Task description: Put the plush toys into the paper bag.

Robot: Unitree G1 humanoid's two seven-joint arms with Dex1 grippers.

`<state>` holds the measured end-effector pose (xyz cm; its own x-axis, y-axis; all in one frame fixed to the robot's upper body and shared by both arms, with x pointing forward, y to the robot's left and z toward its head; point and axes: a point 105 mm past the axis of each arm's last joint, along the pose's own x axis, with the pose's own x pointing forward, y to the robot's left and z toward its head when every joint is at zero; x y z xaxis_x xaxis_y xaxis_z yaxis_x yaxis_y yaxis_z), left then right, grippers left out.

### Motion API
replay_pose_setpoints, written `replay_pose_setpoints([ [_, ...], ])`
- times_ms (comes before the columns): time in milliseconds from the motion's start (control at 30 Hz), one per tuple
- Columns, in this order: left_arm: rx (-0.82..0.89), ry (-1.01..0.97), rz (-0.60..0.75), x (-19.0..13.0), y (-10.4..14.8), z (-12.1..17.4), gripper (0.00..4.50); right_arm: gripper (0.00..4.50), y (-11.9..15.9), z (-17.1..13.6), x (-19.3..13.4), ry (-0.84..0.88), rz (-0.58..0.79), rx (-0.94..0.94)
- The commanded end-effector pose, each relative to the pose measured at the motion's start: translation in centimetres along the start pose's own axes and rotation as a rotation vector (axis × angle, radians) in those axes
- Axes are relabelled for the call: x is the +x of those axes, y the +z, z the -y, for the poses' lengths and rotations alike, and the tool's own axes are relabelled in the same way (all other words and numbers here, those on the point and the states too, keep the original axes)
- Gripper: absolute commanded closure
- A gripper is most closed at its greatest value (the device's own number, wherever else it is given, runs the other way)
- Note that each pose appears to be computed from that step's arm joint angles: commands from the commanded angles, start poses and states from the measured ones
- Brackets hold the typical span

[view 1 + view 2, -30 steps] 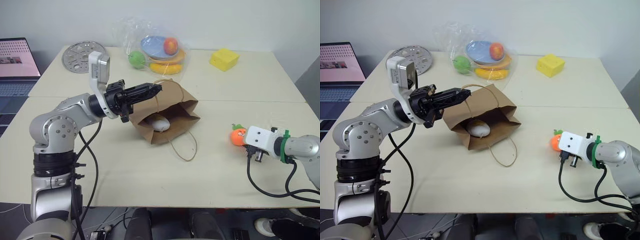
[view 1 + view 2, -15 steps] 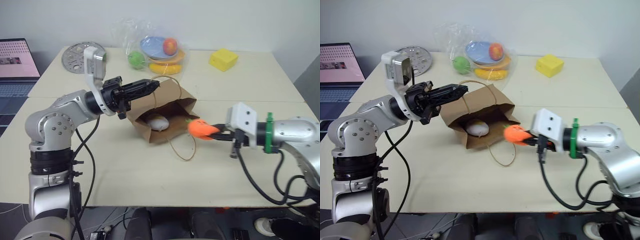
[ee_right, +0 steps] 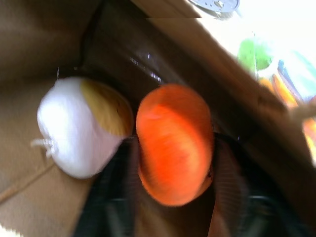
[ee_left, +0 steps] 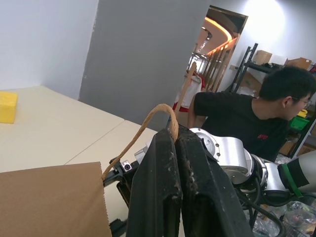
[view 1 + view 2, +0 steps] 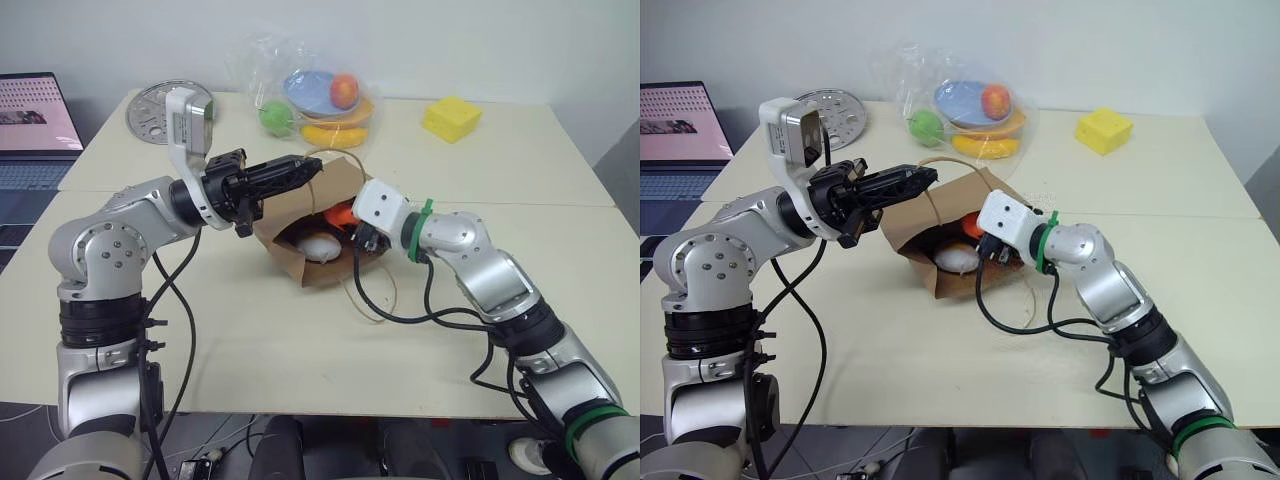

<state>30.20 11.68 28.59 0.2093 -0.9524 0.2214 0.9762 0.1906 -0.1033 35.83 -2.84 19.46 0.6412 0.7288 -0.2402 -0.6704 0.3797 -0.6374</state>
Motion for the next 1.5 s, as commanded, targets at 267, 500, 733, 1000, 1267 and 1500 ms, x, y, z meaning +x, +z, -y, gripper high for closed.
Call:
replay_pose_setpoints([
  [267, 0.052, 0.002, 0.036, 0.3, 1.4, 0.2, 4.5, 0.05, 3.6, 0.3, -3.0, 0.038, 0.118, -0.057],
  [500, 0.057, 0.004, 0.049, 0.6, 1.6, 0.0, 4.5, 0.05, 3.1, -2.3, -10.3, 0.279, 0.136, 0.16],
  [733, 0.064, 0.015, 0.046, 0.3, 1.7, -0.1, 4.5, 0.05, -4.2, -3.8, -10.0, 0.144, -0.081, 0.383],
  [1000, 0.076, 0.022, 0.043, 0.2, 2.0, -0.1, 4.5, 0.05, -8.1, -5.0, -6.1, 0.106, -0.149, 0.59],
  [1267, 0.081, 0.032, 0.045, 0.0, 2.1, -0.1, 4.5, 2.51, -7.2, -5.6, -5.5, 0.166, -0.104, 0.695],
  [1500, 0.098, 0.024, 0.059, 0.6, 2.7, -0.7, 4.5, 4.44, -5.5, -4.4, -7.2, 0.169, -0.024, 0.797],
])
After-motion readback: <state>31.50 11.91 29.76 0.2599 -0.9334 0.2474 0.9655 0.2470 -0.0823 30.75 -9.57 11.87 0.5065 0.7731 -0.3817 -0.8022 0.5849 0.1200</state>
